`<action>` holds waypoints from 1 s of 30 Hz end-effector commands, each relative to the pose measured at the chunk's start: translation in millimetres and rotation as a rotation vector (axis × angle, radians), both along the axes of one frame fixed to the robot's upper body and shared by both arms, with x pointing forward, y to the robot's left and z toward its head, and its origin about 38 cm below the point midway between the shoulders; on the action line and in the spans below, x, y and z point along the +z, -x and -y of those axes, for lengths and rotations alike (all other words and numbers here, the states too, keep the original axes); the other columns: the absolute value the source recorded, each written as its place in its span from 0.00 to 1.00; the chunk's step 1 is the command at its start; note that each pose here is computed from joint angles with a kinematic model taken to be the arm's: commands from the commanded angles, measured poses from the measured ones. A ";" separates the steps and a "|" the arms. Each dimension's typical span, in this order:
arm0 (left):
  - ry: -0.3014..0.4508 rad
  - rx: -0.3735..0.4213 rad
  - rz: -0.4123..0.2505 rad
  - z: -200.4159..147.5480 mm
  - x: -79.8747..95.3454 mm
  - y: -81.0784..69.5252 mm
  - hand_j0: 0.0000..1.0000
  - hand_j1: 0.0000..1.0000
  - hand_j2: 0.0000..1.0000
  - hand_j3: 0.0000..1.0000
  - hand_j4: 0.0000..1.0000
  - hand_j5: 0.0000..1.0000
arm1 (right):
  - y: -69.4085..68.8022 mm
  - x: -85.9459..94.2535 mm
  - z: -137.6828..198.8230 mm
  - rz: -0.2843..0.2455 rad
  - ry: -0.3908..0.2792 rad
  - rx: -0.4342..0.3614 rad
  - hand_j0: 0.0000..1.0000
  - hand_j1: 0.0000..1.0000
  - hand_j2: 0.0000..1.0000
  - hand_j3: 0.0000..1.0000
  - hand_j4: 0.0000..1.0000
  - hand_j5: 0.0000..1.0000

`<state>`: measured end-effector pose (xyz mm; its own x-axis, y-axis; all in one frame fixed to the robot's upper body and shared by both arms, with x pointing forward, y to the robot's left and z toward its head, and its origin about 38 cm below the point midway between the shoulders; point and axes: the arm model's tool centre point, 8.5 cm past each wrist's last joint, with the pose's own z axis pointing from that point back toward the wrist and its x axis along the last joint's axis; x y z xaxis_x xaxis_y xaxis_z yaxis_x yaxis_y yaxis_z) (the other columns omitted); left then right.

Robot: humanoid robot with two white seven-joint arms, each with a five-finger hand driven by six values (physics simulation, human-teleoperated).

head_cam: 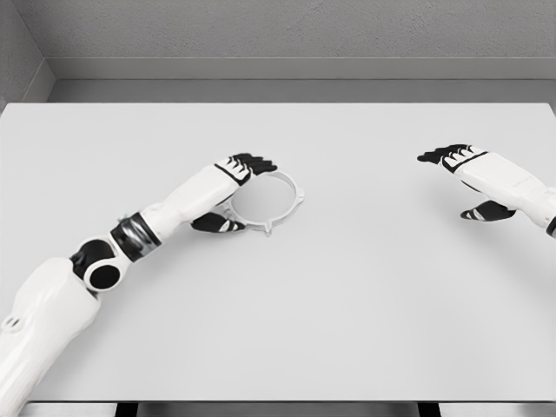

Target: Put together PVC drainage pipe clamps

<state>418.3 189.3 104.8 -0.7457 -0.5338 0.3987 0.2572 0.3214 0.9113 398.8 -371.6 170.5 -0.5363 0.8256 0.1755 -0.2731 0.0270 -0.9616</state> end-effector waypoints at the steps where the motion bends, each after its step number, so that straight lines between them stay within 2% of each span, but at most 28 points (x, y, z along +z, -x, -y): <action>1: 0.000 0.000 0.006 -2.6 3.0 0.2 1.00 1.00 1.00 1.00 1.00 1.00 | -0.1 0.6 0.4 0.000 -0.007 -0.002 1.00 1.00 1.00 1.00 1.00 1.00; 5: -0.017 -0.004 0.020 -13.4 8.0 5.9 1.00 1.00 1.00 1.00 1.00 1.00 | -0.1 0.6 0.4 0.000 -0.007 -0.002 1.00 1.00 1.00 1.00 1.00 1.00; 7: -0.031 0.008 0.022 -22.1 9.3 3.9 1.00 1.00 1.00 1.00 1.00 1.00 | -0.1 0.6 0.4 0.000 -0.007 -0.002 1.00 1.00 1.00 1.00 1.00 1.00; 12: -0.050 0.107 0.028 -59.4 15.1 -12.3 1.00 1.00 1.00 1.00 1.00 1.00 | -0.1 0.6 0.4 0.000 -0.007 -0.002 1.00 1.00 1.00 1.00 1.00 1.00; 14: -0.060 0.131 0.022 -64.9 16.4 -25.2 1.00 1.00 1.00 1.00 1.00 1.00 | -0.1 0.6 0.4 0.000 -0.007 -0.002 1.00 1.00 1.00 1.00 1.00 1.00; 22: -0.013 0.113 -0.004 -37.3 5.7 -28.3 1.00 1.00 1.00 1.00 1.00 1.00 | -0.1 0.6 0.4 0.000 -0.007 -0.002 1.00 1.00 1.00 1.00 1.00 1.00; 30: -0.010 0.102 -0.010 -30.6 2.0 -25.6 1.00 1.00 1.00 1.00 1.00 1.00 | 0.0 1.0 0.1 0.002 -0.006 -0.001 1.00 1.00 1.00 1.00 1.00 1.00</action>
